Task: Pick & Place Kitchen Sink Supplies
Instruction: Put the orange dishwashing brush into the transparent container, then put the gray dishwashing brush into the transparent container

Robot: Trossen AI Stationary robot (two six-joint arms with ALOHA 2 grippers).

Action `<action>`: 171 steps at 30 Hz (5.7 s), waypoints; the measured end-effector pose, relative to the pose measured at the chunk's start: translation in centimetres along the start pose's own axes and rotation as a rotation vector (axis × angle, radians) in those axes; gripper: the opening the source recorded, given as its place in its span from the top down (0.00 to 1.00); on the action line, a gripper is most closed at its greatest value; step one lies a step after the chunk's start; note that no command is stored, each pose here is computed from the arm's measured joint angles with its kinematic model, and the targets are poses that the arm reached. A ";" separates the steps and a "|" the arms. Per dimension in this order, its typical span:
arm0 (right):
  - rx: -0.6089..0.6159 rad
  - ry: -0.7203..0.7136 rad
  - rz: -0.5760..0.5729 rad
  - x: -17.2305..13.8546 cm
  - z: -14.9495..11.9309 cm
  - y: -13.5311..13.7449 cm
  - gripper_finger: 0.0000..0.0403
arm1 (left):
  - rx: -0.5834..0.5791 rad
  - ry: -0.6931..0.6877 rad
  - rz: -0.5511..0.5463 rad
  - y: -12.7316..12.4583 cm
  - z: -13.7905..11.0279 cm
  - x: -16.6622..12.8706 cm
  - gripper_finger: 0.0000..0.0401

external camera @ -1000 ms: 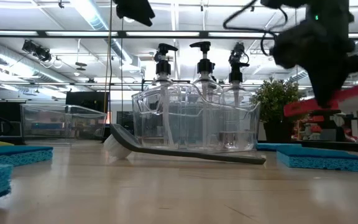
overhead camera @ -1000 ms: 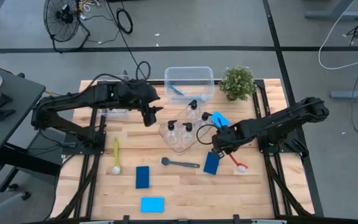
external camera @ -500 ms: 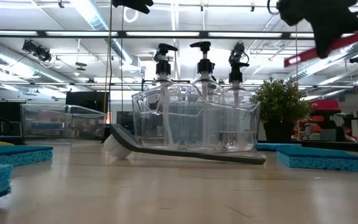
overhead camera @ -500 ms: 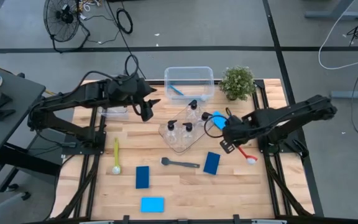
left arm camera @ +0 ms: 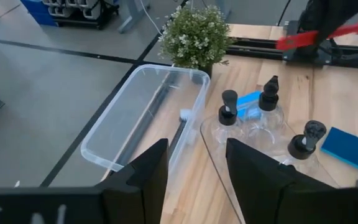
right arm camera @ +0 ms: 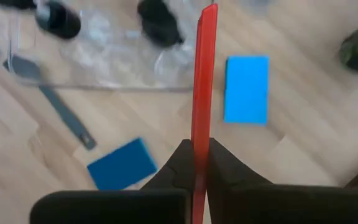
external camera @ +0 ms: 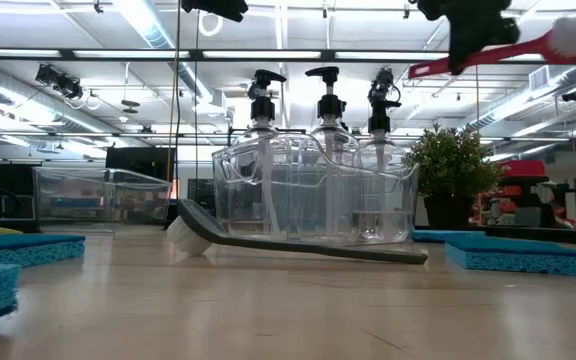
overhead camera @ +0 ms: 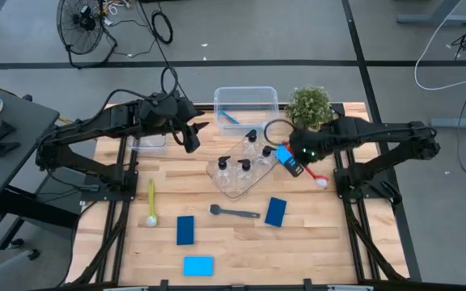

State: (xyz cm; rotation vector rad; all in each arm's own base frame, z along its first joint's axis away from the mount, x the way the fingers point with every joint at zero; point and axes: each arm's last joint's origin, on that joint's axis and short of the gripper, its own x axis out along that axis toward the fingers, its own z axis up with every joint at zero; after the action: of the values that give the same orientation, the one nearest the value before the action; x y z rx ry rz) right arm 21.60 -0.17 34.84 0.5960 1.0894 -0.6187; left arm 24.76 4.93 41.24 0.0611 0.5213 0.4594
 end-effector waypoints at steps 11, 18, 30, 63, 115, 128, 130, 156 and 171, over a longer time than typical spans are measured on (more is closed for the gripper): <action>-0.031 -0.278 0.080 -0.6 6.2 -3.1 0.97 | -0.011 0.000 0.007 0.0 0.0 0.0 0.60; -0.031 -0.484 0.179 -0.7 10.2 -4.9 0.97 | -0.011 0.001 0.007 0.0 0.0 0.0 0.60; -0.030 -0.529 0.237 2.9 15.1 -8.1 0.97 | -0.010 0.007 0.007 0.0 -0.1 0.0 0.60; -0.084 -0.434 0.159 11.3 19.0 -10.9 0.97 | -0.042 0.010 0.007 0.0 -0.1 0.1 0.60; -0.075 -0.446 0.199 9.9 18.7 -11.2 0.97 | -0.036 0.010 0.007 0.0 -0.1 0.1 0.60; -0.077 -0.444 0.207 9.9 18.6 -11.1 0.84 | -0.034 0.010 0.006 0.0 -0.1 0.1 0.60; -0.076 -0.444 0.207 9.9 18.6 -11.1 0.80 | -0.034 0.010 0.006 0.0 -0.1 0.1 0.60; -0.408 -0.678 0.307 0.3 14.2 -6.0 0.66 | -0.034 0.010 -0.021 -0.1 -0.1 0.1 0.60; -0.683 -0.359 0.436 -2.9 3.7 1.2 0.66 | -0.035 0.009 -0.059 -0.2 -0.1 0.1 0.60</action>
State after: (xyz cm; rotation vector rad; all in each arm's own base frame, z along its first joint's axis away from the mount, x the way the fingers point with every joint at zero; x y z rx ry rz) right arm 23.79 -1.51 38.97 0.1039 0.7293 0.0469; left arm 24.85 4.74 41.10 0.0103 0.5226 0.4112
